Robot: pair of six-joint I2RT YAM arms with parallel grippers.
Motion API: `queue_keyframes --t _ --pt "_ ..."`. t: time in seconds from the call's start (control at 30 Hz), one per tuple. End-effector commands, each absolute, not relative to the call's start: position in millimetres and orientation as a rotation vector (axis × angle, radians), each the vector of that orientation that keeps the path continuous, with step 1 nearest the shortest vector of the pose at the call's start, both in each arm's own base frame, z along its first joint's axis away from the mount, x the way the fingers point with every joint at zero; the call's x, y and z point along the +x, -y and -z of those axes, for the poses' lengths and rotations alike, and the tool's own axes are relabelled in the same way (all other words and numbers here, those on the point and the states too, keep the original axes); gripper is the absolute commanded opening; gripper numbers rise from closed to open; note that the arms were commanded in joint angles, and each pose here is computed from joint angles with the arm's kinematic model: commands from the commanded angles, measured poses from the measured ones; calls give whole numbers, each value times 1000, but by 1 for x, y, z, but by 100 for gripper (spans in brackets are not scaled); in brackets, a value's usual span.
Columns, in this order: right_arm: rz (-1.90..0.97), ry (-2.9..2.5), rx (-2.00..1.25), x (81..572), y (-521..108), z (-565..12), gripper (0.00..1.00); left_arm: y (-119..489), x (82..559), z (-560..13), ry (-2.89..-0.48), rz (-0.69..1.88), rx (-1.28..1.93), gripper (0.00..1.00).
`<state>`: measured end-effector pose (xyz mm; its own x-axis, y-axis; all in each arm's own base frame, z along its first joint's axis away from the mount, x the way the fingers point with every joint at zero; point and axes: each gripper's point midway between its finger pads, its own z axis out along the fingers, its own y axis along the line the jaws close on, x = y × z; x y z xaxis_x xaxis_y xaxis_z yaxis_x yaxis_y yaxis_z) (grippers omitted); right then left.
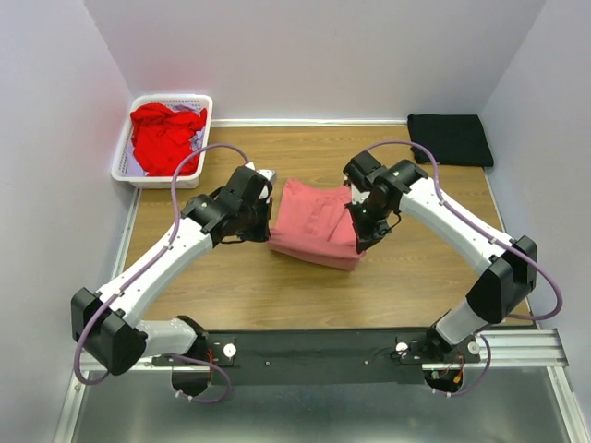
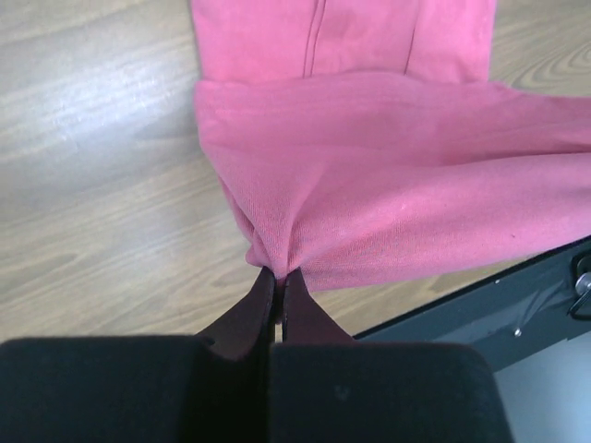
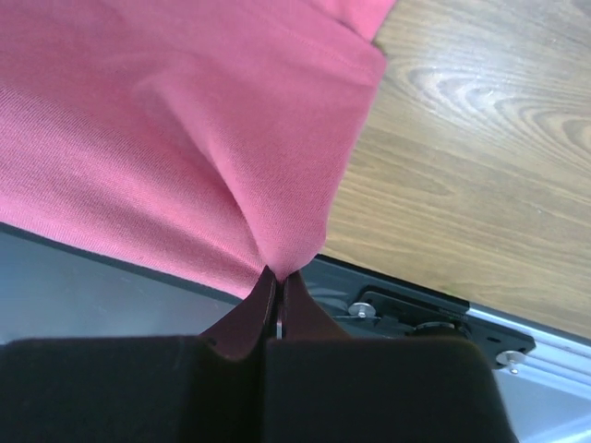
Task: Fold and stack the t-shirts
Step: Fold the tshirt
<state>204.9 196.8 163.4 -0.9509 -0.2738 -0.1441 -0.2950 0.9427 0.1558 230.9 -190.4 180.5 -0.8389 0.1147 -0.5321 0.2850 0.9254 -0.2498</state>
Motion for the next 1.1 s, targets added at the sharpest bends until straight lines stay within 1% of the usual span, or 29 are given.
queue_keyframes --t 0.0,0.17,0.63,0.73,0.83,0.87,0.9,0.93,1.0,1.07 --pt "-326 -3001 -433 214 -190 -165 1 192 260 -197 -2471 434 302 0" --pt "-481 -3024 -381 226 -194 -156 0 209 289 -198 -2438 474 300 0" --pt "-612 -2982 -205 295 -181 -135 0 230 392 -203 -2324 477 273 0" --pt "-686 -2975 -140 310 -176 -125 0 234 418 -189 -2331 474 255 0" --pt "-778 -2944 -60 328 -172 -115 0 241 446 -191 -2273 483 240 0" --pt "-802 -2946 -37 336 -172 -105 0 245 455 -175 -2292 481 245 0" --pt "-804 -2938 -12 342 -169 -102 0 251 465 -181 -2264 492 250 0" --pt "-804 -2952 13 347 -169 -92 0 254 473 -164 -2291 487 255 0" --pt "-789 -2932 41 362 -166 -84 0 261 489 -164 -2259 491 254 0" --pt "-771 -2918 60 374 -165 -72 0 262 499 -147 -2270 488 238 0"
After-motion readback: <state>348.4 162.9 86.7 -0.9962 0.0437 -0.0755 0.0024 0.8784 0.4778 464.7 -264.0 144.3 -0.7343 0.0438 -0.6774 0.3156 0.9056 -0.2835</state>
